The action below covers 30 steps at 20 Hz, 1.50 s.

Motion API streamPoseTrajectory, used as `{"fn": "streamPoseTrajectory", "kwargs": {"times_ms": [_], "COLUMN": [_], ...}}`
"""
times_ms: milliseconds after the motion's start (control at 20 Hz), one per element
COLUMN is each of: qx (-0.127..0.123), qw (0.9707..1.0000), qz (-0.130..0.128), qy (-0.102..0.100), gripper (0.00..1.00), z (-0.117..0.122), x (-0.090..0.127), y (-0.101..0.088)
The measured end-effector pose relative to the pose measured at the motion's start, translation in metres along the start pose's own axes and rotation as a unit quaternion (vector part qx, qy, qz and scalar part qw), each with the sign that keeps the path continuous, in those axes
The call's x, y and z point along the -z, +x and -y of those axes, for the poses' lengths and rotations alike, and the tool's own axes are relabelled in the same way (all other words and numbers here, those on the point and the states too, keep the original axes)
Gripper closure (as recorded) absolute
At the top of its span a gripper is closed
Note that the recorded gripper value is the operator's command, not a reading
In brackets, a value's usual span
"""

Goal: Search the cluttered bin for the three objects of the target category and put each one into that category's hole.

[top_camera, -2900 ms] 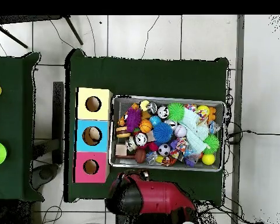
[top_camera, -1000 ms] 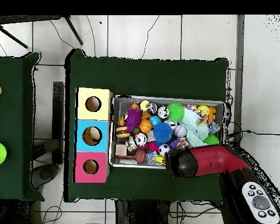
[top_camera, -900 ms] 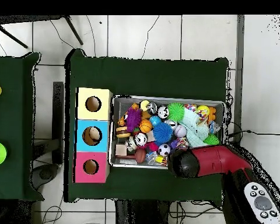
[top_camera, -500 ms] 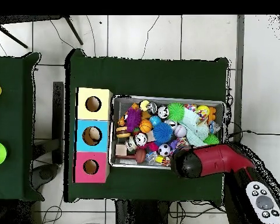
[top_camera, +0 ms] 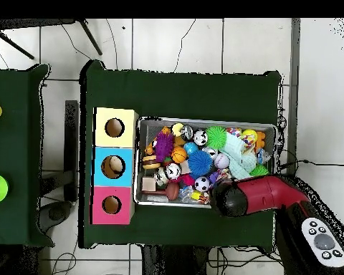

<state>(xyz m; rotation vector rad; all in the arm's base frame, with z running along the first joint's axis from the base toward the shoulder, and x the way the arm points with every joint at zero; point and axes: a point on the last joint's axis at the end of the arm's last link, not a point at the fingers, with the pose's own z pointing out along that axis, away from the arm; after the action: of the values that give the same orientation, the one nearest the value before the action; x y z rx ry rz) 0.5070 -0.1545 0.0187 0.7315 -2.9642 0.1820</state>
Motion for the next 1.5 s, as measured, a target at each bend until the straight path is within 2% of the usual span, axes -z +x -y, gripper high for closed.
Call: {"fn": "streamPoseTrajectory", "kwargs": {"times_ms": [250,750,800,1050,1100,1300,1500], "qx": [0.001,0.011,0.008,0.002,-0.007,-0.03,-0.063], "qw": [0.9999,0.9999,0.9999,0.9996,0.999,0.9966,0.9883], "qz": [0.006,0.009,0.014,0.026,0.042,0.07,0.116], "qy": [-0.009,0.003,0.002,-0.002,-0.011,-0.034,-0.077], "gripper": [0.0,0.0,1.0,1.0,1.0,1.0,1.0], "z": [0.0,0.01,0.013,0.018,0.021,0.025,0.027], "x": [-0.009,-0.018,-0.017,-0.015,-0.009,0.003,0.031], "y": [-0.002,-0.002,-0.003,-0.008,-0.016,-0.028,-0.049]}}
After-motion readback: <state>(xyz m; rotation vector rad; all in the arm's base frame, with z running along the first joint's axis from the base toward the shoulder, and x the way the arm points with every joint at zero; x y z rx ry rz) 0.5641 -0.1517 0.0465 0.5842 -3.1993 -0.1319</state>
